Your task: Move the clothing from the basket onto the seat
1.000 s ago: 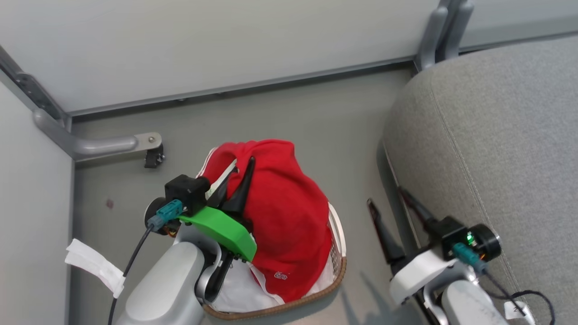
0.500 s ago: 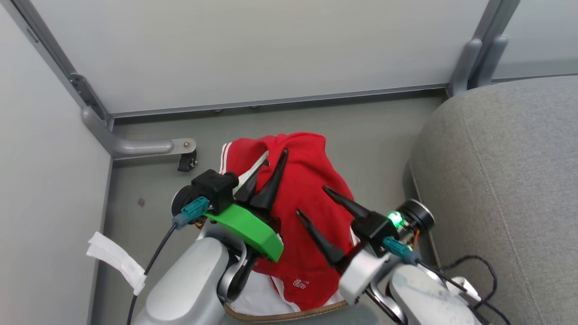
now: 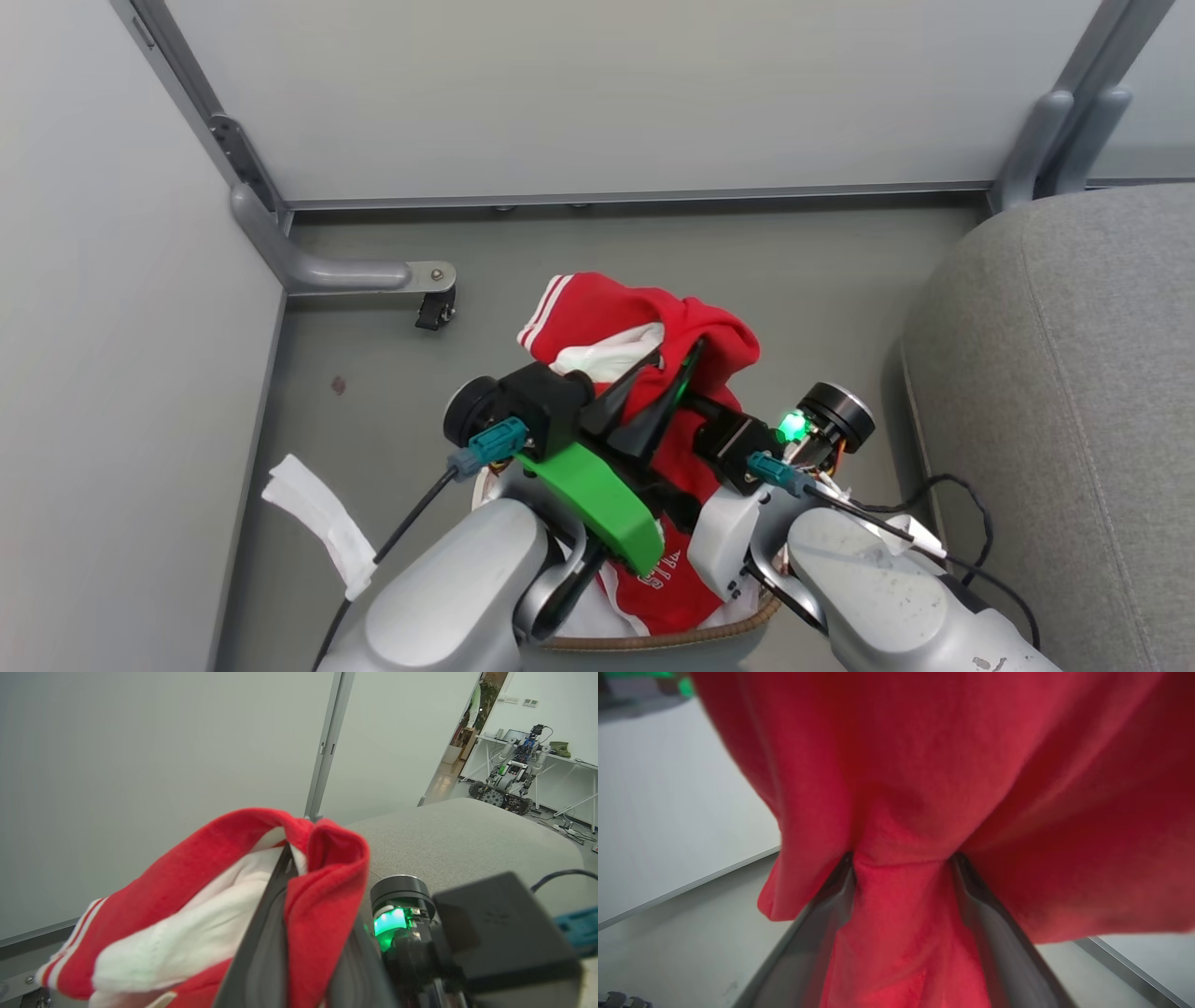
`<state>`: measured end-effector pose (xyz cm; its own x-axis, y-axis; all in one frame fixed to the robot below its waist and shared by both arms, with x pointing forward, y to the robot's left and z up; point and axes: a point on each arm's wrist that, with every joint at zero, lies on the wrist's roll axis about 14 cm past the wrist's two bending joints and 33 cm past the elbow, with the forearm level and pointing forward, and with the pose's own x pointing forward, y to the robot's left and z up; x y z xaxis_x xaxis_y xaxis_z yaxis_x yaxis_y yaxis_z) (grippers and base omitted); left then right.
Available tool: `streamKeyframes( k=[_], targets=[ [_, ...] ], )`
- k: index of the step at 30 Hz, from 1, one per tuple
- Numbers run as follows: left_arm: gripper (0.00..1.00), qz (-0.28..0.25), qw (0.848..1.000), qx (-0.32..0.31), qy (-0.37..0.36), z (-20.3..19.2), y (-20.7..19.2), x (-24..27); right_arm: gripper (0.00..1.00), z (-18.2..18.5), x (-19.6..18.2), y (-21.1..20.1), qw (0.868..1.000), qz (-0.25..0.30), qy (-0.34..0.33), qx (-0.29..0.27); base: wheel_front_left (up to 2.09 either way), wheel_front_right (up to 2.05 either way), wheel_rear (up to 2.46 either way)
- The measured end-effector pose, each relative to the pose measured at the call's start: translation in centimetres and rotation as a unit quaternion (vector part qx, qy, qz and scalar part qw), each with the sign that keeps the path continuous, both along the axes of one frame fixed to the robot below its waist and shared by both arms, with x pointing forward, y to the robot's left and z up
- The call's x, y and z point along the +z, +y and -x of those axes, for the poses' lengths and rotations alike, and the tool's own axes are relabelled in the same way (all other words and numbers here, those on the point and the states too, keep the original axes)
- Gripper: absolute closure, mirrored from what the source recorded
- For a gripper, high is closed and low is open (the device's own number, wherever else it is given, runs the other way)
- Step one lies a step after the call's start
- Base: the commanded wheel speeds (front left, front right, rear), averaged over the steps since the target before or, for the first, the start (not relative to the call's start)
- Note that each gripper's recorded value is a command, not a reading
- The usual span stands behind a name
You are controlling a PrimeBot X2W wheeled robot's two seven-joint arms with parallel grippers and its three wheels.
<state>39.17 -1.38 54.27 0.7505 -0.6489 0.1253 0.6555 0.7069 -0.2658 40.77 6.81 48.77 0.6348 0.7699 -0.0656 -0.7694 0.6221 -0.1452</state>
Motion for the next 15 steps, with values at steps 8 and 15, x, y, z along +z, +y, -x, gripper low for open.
streamKeyframes(
  k=[8, 15],
  targets=[
    [1.0, 0.003, 1.0, -0.016, -0.006, 0.6, -0.8, 0.6, 0.0, -0.3, -1.3, 1.0, 1.0, -0.001, 0.024, 0.008, 0.0, 0.0, 0.0],
    [1.0, 0.007, 1.0, -0.012, -0.005, 0.6, -0.4, 0.9, 1.0, -0.8, -1.5, 1.6, 0.999, -0.017, 0.038, 0.005, 0.0, 0.0, 0.0]
  ],
)
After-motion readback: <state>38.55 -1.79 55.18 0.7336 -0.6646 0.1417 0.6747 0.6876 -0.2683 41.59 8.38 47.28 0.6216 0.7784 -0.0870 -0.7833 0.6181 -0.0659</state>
